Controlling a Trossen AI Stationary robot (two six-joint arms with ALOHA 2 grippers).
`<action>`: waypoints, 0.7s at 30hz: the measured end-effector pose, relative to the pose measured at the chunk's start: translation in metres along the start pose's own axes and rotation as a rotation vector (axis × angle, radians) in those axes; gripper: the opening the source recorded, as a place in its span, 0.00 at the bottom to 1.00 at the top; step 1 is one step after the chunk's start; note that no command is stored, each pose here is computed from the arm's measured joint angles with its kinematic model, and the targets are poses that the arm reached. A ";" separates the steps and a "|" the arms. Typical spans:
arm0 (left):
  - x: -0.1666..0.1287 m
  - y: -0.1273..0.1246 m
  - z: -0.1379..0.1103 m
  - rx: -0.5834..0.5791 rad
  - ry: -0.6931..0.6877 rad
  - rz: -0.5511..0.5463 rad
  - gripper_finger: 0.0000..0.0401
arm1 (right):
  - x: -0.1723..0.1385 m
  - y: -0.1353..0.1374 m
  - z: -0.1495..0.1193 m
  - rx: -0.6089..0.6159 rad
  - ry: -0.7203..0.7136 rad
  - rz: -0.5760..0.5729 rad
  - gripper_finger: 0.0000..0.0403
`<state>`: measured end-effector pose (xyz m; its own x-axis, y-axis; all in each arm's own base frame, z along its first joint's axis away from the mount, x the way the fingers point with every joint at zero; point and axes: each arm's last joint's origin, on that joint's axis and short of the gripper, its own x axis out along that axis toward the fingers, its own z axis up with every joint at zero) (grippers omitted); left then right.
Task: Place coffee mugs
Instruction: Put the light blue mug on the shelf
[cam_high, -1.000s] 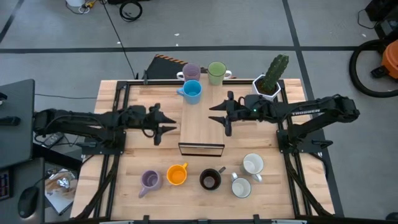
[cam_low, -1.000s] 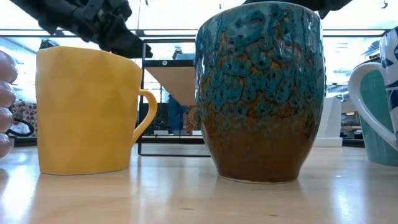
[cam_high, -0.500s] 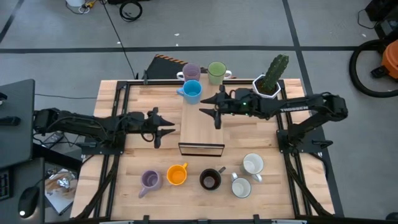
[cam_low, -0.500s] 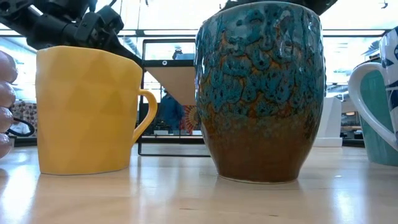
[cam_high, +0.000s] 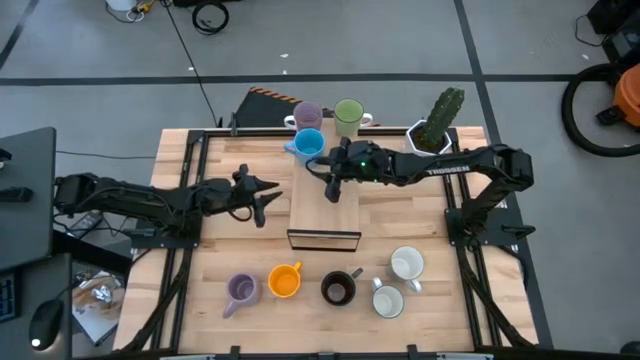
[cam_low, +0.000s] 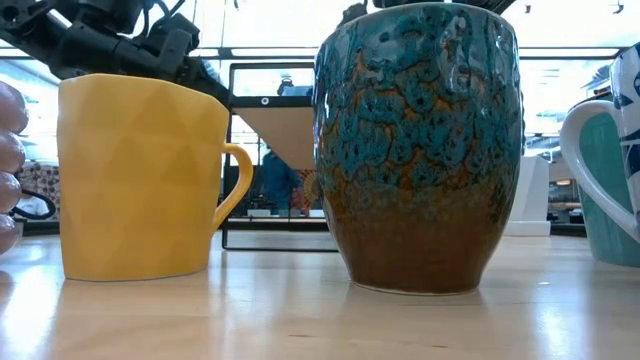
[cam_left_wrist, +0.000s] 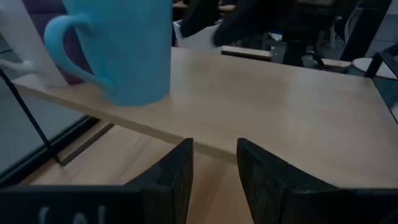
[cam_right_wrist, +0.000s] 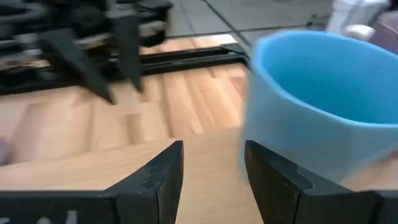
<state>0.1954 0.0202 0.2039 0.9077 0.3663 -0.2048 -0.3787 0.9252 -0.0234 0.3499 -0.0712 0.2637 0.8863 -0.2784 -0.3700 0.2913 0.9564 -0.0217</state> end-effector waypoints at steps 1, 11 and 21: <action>0.000 0.000 0.000 0.000 0.002 -0.001 0.32 | 0.000 -0.002 -0.001 0.005 0.012 -0.011 0.44; 0.005 -0.002 -0.005 -0.014 0.029 -0.003 0.32 | 0.005 -0.010 -0.001 -0.007 -0.001 -0.008 0.44; 0.006 -0.003 -0.003 -0.027 -0.004 -0.002 0.32 | 0.005 -0.010 0.000 -0.025 -0.022 0.002 0.44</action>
<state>0.2014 0.0198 0.2002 0.9093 0.3647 -0.2004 -0.3812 0.9231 -0.0500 0.3511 -0.0826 0.2626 0.8947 -0.2786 -0.3491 0.2810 0.9587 -0.0448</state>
